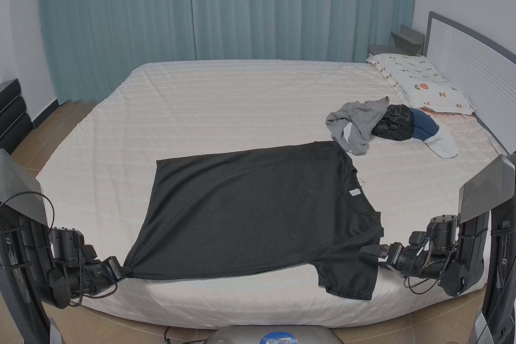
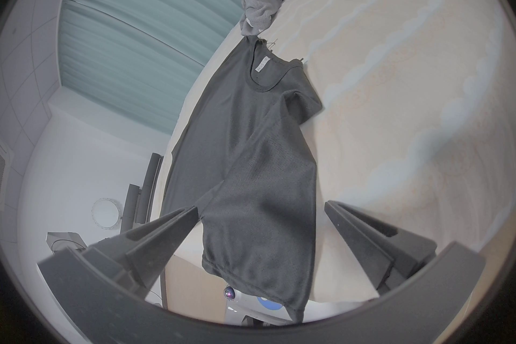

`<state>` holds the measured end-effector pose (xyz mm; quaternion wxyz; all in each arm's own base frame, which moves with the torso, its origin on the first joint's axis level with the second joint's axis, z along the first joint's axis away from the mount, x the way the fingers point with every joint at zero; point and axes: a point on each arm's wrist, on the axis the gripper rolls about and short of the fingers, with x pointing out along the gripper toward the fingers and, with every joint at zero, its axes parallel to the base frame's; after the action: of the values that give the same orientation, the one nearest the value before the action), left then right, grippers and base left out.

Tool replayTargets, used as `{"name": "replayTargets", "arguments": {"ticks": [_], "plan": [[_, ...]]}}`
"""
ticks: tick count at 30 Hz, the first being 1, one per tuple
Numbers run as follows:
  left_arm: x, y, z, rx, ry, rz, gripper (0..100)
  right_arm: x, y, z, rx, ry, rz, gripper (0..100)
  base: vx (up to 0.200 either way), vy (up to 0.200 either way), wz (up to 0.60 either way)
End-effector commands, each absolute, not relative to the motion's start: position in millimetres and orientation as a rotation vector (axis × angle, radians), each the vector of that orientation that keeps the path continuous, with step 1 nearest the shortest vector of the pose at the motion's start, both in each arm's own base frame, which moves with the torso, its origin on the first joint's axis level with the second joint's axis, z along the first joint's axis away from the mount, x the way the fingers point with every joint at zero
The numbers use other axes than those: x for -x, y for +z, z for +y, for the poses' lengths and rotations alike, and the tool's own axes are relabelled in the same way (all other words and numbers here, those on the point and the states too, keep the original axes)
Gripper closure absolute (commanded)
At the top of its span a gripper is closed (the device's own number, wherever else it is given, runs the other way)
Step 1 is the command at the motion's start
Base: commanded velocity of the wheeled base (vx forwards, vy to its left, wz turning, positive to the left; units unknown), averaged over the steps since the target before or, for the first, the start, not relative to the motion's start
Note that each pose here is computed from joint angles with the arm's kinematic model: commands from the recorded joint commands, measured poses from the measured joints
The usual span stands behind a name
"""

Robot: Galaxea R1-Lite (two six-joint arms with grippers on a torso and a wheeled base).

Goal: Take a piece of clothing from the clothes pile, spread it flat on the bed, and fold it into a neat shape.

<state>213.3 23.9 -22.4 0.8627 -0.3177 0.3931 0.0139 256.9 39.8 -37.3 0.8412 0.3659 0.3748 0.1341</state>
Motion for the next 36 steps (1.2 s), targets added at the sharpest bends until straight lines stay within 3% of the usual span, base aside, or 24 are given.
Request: {"name": "replayTargets", "arguments": {"ticks": [1, 9, 10, 36], "plan": [[-214.0, -22.6, 24.0, 0.666, 0.029, 0.823, 100, -261.5, -39.8, 43.0, -0.769, 0.301, 0.783, 0, 0.0, 0.0, 0.0], [-215.4, -23.4, 24.6, 0.668, 0.032, 0.821, 100, -263.6, -44.9, 46.0, -0.762, 0.305, 0.792, 0, 0.0, 0.0, 0.0], [-215.4, -23.4, 24.6, 0.668, 0.032, 0.821, 100, -263.6, -44.9, 46.0, -0.762, 0.305, 0.792, 100, 0.0, 0.0, 0.0], [-208.1, -15.1, 30.4, 0.654, 0.044, 0.783, 100, -215.3, -11.9, 25.1, -0.689, 0.275, 0.802, 100, 0.0, 0.0, 0.0]]}}
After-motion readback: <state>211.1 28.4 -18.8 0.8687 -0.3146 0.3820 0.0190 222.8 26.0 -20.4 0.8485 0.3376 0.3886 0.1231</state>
